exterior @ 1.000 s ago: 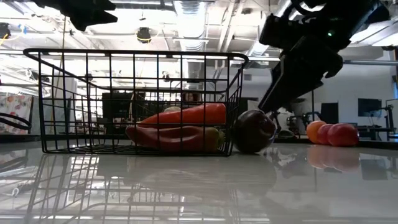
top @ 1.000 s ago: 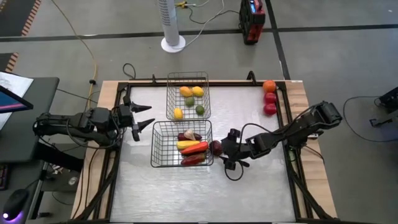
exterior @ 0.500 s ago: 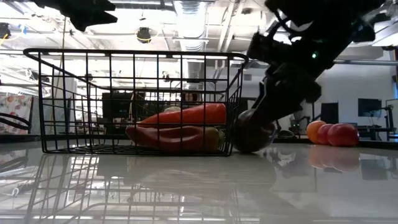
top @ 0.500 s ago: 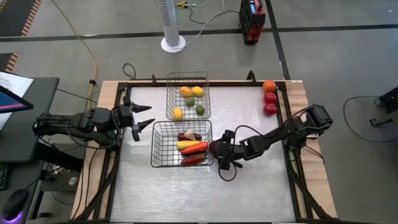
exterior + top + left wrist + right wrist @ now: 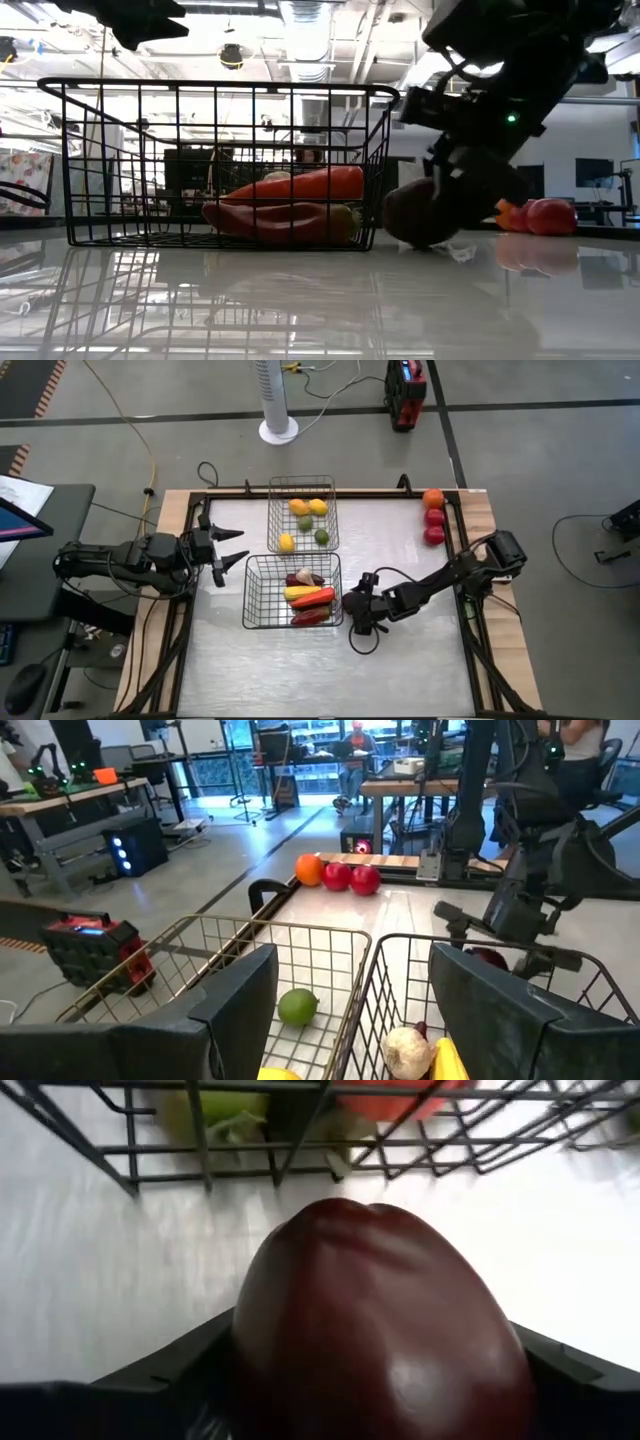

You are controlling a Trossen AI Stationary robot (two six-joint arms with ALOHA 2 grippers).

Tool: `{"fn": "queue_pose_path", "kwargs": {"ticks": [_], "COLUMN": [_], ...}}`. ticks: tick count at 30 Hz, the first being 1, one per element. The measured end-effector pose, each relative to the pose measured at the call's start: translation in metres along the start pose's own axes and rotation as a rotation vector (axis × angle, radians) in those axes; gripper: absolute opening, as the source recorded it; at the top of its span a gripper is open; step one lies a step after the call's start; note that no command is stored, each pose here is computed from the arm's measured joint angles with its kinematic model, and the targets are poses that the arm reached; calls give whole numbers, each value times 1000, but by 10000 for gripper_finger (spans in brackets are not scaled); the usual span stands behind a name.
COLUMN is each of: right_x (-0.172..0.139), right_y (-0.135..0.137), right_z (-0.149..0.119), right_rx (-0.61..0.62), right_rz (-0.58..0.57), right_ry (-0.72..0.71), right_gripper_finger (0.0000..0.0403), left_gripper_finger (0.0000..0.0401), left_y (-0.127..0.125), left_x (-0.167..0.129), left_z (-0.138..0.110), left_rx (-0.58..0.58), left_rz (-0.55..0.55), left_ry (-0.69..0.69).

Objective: Sort produce into baskets
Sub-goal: Put the apple into the gold wire basket

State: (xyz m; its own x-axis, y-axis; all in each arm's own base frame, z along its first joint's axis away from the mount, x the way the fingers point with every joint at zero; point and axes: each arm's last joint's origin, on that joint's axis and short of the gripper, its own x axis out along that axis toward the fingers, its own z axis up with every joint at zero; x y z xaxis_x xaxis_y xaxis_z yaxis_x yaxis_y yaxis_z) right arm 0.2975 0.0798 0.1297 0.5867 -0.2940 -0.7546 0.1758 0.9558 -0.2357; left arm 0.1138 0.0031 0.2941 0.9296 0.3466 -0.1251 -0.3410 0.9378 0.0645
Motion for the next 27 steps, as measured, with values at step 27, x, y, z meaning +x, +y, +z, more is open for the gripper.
{"fn": "queue_pose_path", "kwargs": {"ticks": [27], "right_x": [-81], "right_y": [-102], "right_z": [79], "right_rx": [102], "right_rz": [-245], "right_ry": [-589], "right_gripper_finger": [355], "left_gripper_finger": [249], "left_y": [0], "left_x": [0], "left_z": [2], "left_rx": [-10], "left_rz": [0], "left_ry": [-22]}}
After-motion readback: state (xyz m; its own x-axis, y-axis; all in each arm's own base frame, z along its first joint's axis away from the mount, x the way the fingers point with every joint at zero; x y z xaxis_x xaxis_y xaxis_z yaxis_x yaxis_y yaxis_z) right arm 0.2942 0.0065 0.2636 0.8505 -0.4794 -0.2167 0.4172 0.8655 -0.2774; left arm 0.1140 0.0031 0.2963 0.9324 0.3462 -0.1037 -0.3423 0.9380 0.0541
